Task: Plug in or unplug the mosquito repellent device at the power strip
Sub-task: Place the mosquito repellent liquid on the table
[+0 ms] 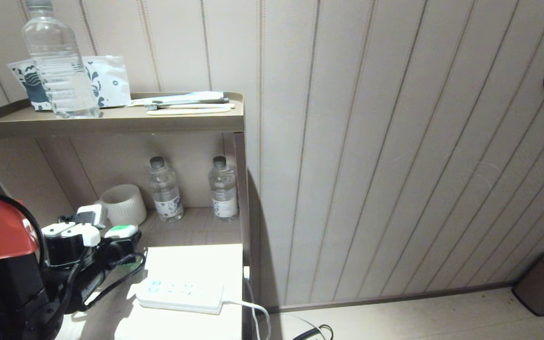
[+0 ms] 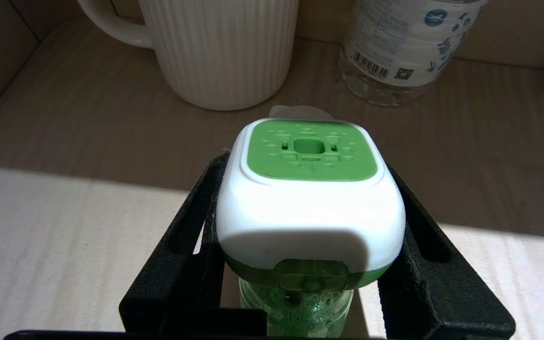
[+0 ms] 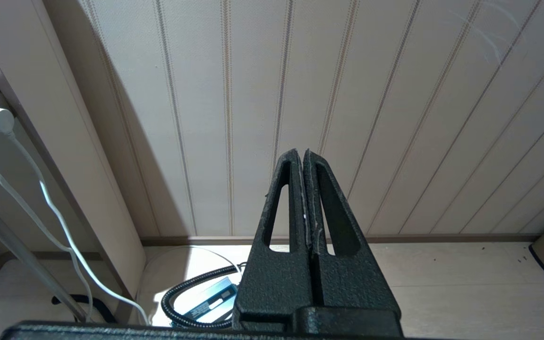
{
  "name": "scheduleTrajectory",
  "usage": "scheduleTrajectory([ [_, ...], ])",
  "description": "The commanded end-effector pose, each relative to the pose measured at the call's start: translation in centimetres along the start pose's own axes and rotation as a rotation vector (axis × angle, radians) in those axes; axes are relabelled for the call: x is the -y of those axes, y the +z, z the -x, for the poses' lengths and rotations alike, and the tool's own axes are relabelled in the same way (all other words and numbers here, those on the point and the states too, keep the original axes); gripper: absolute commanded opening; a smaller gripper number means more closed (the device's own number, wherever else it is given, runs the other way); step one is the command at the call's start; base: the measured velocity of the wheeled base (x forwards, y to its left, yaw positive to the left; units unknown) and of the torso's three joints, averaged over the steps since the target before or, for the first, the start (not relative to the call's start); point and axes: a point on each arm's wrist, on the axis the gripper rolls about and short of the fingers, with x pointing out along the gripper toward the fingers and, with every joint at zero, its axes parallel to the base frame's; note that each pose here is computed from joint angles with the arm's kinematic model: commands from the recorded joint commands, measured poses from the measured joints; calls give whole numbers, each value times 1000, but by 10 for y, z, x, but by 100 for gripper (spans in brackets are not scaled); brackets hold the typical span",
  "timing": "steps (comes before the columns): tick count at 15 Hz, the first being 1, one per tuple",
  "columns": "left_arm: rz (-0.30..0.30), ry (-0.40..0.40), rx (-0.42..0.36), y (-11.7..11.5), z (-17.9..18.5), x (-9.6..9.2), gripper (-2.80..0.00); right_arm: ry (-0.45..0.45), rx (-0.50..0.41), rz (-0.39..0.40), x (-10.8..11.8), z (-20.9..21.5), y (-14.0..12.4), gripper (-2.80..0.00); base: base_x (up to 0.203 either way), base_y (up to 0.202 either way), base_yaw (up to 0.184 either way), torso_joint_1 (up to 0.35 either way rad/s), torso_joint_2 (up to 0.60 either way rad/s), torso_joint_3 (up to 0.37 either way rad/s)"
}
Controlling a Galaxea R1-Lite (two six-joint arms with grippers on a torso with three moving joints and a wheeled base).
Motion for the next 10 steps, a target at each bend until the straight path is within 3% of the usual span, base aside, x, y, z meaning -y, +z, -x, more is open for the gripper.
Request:
scheduleTrajectory([
  [1,1,11,-1,-2,-2,0,-280,1,-3,1,0,0,0,-280,0,0,0,0,0,0],
  [10,2,20,-4,-2,1,-2,-280,1,-1,1,0,0,0,-280,0,0,0,0,0,0],
])
